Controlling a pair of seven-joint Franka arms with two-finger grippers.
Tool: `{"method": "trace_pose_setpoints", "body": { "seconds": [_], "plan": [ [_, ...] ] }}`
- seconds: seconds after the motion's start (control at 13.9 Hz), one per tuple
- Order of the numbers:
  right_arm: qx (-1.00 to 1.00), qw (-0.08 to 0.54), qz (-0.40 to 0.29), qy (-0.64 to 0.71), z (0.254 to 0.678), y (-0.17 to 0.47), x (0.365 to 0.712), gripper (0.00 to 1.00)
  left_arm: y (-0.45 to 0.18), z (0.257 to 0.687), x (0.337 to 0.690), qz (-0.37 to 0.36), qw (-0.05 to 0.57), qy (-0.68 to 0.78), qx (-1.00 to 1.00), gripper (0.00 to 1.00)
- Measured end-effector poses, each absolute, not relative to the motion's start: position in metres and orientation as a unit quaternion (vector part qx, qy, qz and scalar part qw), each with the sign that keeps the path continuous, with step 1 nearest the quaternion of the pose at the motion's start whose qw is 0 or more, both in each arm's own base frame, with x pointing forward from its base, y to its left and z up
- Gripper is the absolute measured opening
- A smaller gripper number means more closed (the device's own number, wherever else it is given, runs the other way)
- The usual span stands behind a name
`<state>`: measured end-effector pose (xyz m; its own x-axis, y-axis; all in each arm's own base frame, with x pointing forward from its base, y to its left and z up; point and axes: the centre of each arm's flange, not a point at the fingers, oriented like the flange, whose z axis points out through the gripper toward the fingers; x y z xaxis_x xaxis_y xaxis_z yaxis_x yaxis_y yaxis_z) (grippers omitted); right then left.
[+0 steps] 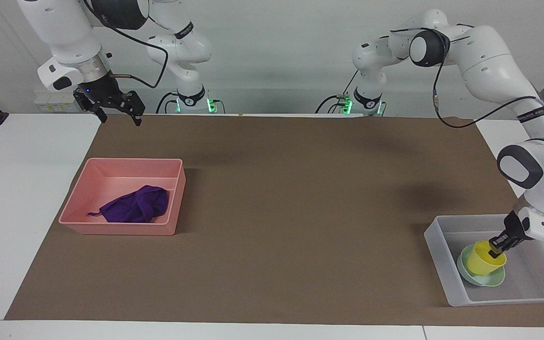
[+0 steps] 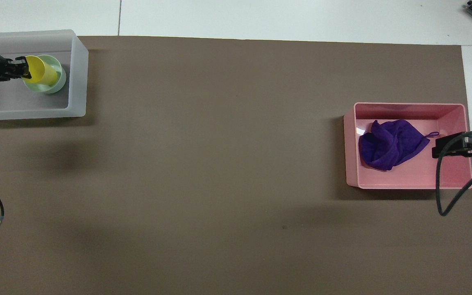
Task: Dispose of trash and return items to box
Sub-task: 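Lower the yellow cup into the green bowl and open the left gripper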
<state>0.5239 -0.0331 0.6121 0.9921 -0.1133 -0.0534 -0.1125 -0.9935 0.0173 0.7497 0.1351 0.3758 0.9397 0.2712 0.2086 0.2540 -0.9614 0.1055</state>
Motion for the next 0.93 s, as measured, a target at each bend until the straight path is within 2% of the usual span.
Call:
{"method": "trace_pose_setpoints", "body": {
  "seconds": [0.07, 0.22, 0.5, 0.72, 0.93],
  "plan": [
    [0.998, 0.007, -0.027, -0.057, 0.612, -0.033, 0.524, 1.0, 0.134, 0.377, 0.75, 0.112, 0.039, 0.13, 0.984, 0.03],
    [0.998, 0.007, -0.027, -0.057, 0.612, -0.033, 0.524, 1.0, 0.132, 0.382, 0.75, 0.116, 0.038, 0.117, 0.986, 0.16],
    [0.998, 0.007, -0.027, -0.057, 0.612, -0.033, 0.524, 1.0, 0.131, 0.394, 0.749, 0.124, 0.035, 0.1, 0.987, 0.63],
    [0.998, 0.007, -0.027, -0.057, 0.612, -0.033, 0.524, 1.0, 0.12, 0.424, 0.744, 0.136, 0.031, 0.068, 0.988, 0.97],
    [0.998, 0.007, -0.027, -0.057, 0.612, -0.033, 0.524, 1.0, 0.077, 0.468, 0.719, 0.139, 0.026, 0.015, 0.99, 1.0]
  ]
}}
